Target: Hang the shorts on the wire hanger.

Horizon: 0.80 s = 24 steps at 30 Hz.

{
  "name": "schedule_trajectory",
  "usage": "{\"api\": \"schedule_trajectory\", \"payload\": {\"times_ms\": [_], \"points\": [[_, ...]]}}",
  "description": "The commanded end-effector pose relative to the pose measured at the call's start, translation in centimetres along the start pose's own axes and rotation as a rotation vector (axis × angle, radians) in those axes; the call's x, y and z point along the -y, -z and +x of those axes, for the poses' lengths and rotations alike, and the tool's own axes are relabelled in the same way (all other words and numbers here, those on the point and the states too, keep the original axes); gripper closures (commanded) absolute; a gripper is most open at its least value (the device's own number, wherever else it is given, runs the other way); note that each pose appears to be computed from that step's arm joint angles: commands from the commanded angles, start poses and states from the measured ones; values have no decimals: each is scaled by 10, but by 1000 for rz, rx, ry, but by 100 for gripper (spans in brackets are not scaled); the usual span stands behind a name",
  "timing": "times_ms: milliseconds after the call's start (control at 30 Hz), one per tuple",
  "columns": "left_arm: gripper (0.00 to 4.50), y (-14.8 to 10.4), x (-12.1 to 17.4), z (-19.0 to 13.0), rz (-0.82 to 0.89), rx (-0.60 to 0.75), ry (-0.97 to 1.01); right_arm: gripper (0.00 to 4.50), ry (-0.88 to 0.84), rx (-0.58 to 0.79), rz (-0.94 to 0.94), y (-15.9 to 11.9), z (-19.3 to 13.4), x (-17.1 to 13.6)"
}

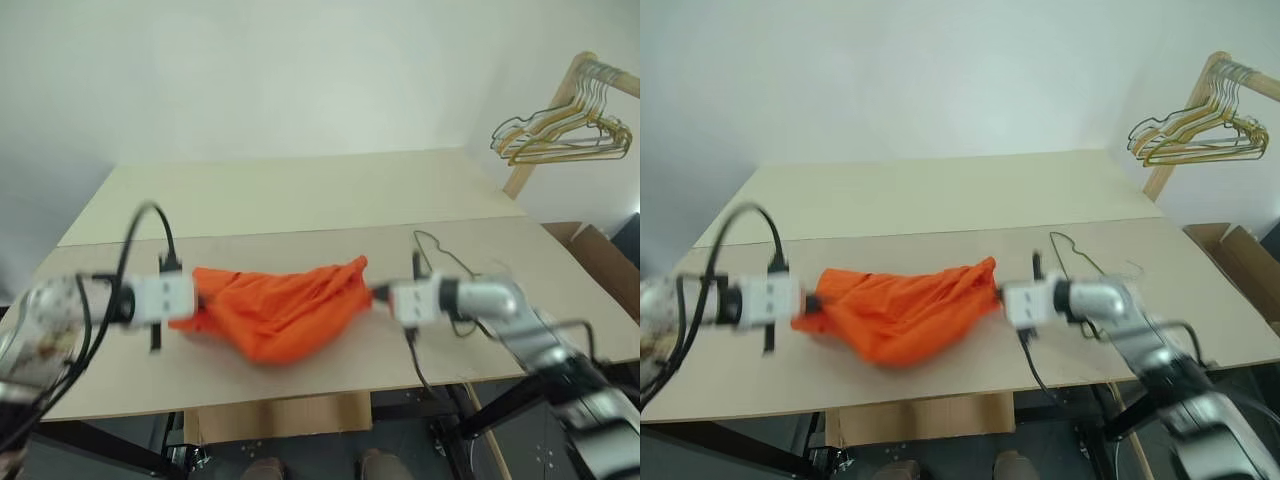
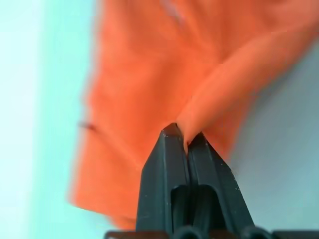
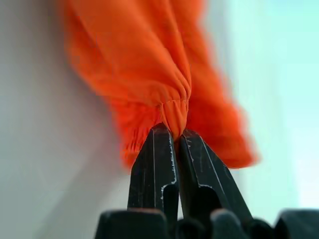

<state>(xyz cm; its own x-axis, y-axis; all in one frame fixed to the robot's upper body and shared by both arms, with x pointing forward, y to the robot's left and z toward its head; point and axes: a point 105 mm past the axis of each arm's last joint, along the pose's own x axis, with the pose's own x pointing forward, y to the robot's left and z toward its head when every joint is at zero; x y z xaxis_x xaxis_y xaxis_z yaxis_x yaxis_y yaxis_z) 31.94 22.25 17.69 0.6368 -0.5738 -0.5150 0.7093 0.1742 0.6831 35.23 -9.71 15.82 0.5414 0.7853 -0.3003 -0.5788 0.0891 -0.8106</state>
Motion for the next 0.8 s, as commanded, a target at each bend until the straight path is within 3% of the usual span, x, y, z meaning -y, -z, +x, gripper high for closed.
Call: {"api": "schedule_trajectory", "payload": {"times_ms": [33, 100, 200, 300, 367, 500, 600, 700, 800], "points": [[447, 6, -93, 4, -2, -61, -314, 450, 378, -95, 71, 13, 6, 98], [447, -5, -155, 3, 7, -96, -550, 450, 579, -126, 153, 14, 12, 148], [447, -30, -223, -24, 39, -167, -911, 450, 861, -107, 216, -3, 5, 204], [447, -67, -264, -69, 90, -162, -1242, 450, 1105, -10, 187, -33, -16, 243], [447, -87, -274, -88, 139, -126, -1354, 450, 1166, 46, 153, -45, -24, 251], [447, -97, -273, -87, 200, -64, -1354, 450, 1061, 51, 63, -35, -11, 228], [447, -82, -255, -59, 234, -34, -1218, 450, 921, 28, -46, -15, 3, 189], [447, -51, -211, -16, 244, 18, -980, 450, 729, 10, -167, 11, 14, 134], [447, -19, -149, 10, 193, 44, -746, 450, 562, 28, -219, 25, 19, 85]]}}
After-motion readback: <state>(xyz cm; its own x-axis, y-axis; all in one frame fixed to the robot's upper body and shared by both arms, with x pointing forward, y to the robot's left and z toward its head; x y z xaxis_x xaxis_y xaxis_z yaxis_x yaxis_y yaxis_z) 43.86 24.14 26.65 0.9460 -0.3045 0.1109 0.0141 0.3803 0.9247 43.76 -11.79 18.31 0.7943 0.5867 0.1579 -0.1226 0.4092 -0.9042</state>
